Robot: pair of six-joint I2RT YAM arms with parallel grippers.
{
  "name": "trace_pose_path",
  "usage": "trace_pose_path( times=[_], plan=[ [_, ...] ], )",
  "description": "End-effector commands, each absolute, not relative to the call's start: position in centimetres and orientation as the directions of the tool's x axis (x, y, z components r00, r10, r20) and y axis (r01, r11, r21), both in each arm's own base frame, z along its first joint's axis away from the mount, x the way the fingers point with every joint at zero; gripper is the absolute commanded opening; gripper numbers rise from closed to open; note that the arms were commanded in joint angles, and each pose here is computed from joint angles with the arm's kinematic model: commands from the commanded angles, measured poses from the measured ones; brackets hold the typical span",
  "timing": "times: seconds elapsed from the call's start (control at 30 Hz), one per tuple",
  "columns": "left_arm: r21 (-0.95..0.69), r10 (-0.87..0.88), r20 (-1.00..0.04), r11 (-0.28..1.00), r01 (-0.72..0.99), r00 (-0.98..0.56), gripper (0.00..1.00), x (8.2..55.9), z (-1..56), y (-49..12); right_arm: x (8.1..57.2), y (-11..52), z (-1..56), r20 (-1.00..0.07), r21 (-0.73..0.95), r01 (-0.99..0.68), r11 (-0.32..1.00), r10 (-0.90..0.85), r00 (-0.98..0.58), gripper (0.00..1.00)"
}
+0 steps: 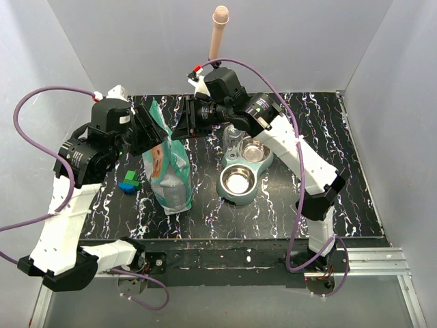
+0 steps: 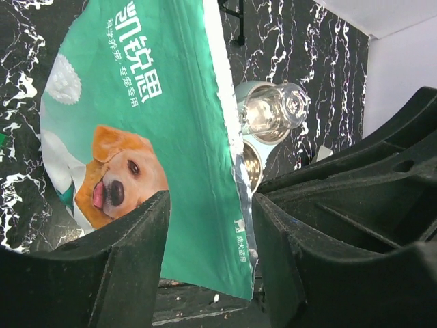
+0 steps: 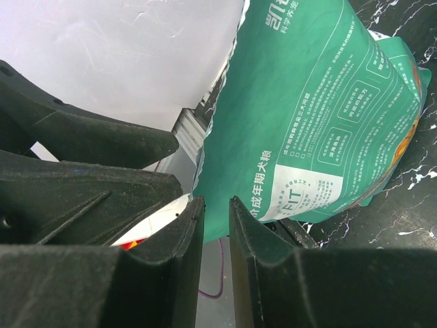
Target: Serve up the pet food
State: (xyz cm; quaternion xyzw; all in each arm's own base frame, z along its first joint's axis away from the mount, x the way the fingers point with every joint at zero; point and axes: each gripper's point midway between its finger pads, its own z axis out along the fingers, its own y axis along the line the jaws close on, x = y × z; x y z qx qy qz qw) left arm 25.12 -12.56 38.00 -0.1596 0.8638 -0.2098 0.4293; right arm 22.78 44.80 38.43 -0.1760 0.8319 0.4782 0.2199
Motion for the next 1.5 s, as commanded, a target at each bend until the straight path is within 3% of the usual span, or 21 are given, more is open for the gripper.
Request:
trace_pose_path(
  times=[0.0,0.37,0.97,1.27,1.47],
  plan=[
    [-0.497,-0.463,-0.705,0.863,-0.092,-0.537,0.51,25.8,39.2,-12.2,22.1,44.5,41.7,-0.601,0.711,-0.562,0.424,-0.049,-0.797,0.29],
    [-0.486,-0.458,-0.721,0.869,-0.093,-0.52,0.48,27.1,39.3,-12.4,21.2,44.4,42.5,-0.625,0.697,-0.588,0.41,-0.056,-0.779,0.29],
    [-0.472,-0.409,-0.726,0.881,-0.032,-0.553,0.13,27.4,38.4,-13.5,21.1,45.2,41.6,-0.624,0.696,-0.595,0.403,-0.071,-0.778,0.3],
    [-0.477,-0.415,-0.725,0.878,-0.034,-0.549,0.13,27.1,38.5,-13.3,21.4,45.7,40.2,-0.605,0.702,-0.582,0.41,-0.086,-0.791,0.15],
    [-0.475,-0.42,-0.728,0.879,-0.043,-0.542,0.14,27.0,38.6,-13.0,21.4,45.1,41.0,-0.61,0.706,-0.579,0.407,-0.064,-0.789,0.21]
  ],
)
